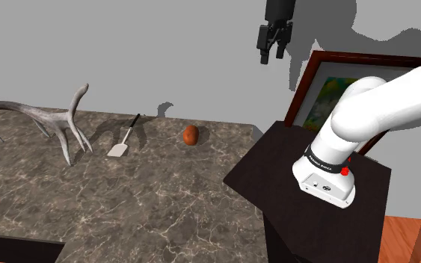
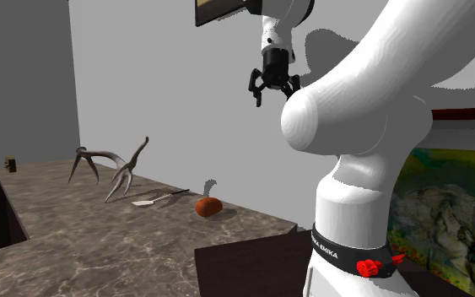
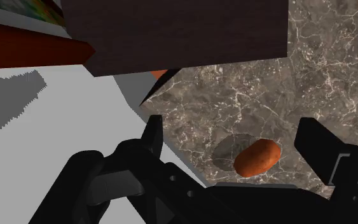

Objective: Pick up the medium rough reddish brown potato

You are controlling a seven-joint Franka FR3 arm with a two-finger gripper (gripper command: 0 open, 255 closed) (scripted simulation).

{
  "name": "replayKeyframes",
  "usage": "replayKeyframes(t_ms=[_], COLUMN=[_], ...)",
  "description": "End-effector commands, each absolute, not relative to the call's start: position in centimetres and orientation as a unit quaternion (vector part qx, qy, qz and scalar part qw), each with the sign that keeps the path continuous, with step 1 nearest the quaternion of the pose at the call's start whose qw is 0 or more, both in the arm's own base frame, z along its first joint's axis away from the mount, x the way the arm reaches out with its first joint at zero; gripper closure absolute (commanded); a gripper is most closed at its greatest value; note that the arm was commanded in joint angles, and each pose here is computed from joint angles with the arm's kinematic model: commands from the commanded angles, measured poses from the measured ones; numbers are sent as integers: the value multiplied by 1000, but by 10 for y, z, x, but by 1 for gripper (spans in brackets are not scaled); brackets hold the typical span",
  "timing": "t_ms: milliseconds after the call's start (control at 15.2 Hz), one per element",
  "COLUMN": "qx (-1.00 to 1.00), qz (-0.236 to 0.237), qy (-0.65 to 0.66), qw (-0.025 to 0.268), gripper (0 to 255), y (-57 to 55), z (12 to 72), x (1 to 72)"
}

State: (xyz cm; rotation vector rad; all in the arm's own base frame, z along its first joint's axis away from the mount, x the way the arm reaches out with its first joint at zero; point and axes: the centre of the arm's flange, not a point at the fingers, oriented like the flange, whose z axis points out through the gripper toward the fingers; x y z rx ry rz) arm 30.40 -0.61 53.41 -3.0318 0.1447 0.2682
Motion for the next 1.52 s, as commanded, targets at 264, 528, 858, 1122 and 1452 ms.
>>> replayKeyframes(t_ms=[264, 528, 858, 1122, 1452], qx=[-992, -987, -976, -964, -945], qz=[73, 57, 38, 22, 2], qy=[99, 151, 214, 264, 326], qw=[35, 22, 6, -7, -23], gripper=[0, 0, 0, 0, 0], y=[33, 69, 111, 141, 173], z=[498, 461, 414, 375, 327], x=[311, 322, 343, 364, 396])
